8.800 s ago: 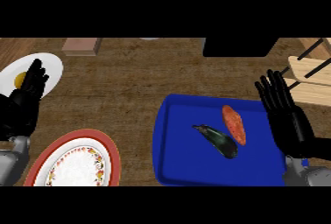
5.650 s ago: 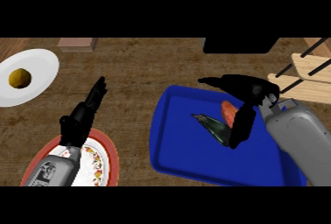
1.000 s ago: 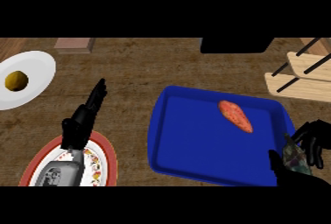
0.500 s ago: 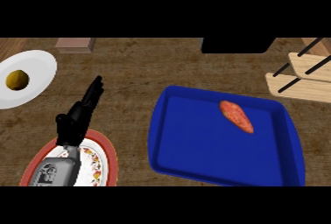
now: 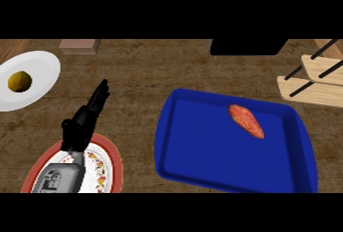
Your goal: Pick the eggplant from the tray and place it in the tiered shelf
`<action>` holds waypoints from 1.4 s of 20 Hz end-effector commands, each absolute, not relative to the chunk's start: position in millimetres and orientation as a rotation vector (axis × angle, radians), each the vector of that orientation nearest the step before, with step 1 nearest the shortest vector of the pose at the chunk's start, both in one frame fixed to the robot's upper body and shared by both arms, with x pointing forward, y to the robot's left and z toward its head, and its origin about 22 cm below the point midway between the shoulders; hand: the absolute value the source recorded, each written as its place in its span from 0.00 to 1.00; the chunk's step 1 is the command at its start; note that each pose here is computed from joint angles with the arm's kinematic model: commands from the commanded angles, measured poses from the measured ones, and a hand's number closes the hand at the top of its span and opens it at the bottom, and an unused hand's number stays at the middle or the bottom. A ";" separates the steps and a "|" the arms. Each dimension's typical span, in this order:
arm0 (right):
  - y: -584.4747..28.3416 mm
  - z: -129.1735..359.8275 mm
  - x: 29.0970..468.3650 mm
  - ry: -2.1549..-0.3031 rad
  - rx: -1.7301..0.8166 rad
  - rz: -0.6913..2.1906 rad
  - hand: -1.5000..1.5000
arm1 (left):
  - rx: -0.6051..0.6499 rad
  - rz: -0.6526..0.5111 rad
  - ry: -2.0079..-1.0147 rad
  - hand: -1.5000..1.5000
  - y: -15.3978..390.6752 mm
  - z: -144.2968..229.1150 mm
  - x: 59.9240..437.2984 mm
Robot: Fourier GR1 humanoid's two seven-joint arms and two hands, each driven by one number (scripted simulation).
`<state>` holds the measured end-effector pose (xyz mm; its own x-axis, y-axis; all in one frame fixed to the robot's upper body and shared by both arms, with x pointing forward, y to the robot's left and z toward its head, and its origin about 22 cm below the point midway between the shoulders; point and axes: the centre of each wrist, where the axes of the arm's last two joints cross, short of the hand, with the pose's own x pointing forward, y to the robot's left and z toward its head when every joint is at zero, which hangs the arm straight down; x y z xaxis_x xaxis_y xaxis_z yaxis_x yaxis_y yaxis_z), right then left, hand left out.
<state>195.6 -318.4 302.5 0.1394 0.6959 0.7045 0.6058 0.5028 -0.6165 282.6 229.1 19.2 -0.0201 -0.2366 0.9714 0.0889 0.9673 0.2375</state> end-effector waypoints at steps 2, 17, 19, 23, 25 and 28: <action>-341.8 320.8 210.7 -1.510 -1.237 0.028 1.00 | 0.106 -0.258 -1.572 0.50 224.0 7.5 283.8; -390.7 326.3 252.3 -1.532 -1.437 0.098 1.00 | 0.088 -0.256 -1.579 0.50 217.5 20.1 281.9; -397.7 332.6 272.1 -1.516 -1.452 0.085 1.00 | 0.107 -0.254 -1.585 0.50 212.5 10.2 293.9; -404.9 300.7 290.3 -1.474 -1.510 0.094 1.00 | 0.092 -0.280 -1.589 0.50 227.7 11.8 272.0; -405.0 295.2 295.3 -1.510 -1.564 0.156 1.00 | 0.112 -0.254 -1.571 0.50 223.7 -5.0 282.3; -405.4 281.8 323.9 -1.564 -1.547 0.195 1.00 | 0.104 -0.281 -1.586 0.50 213.0 12.1 280.5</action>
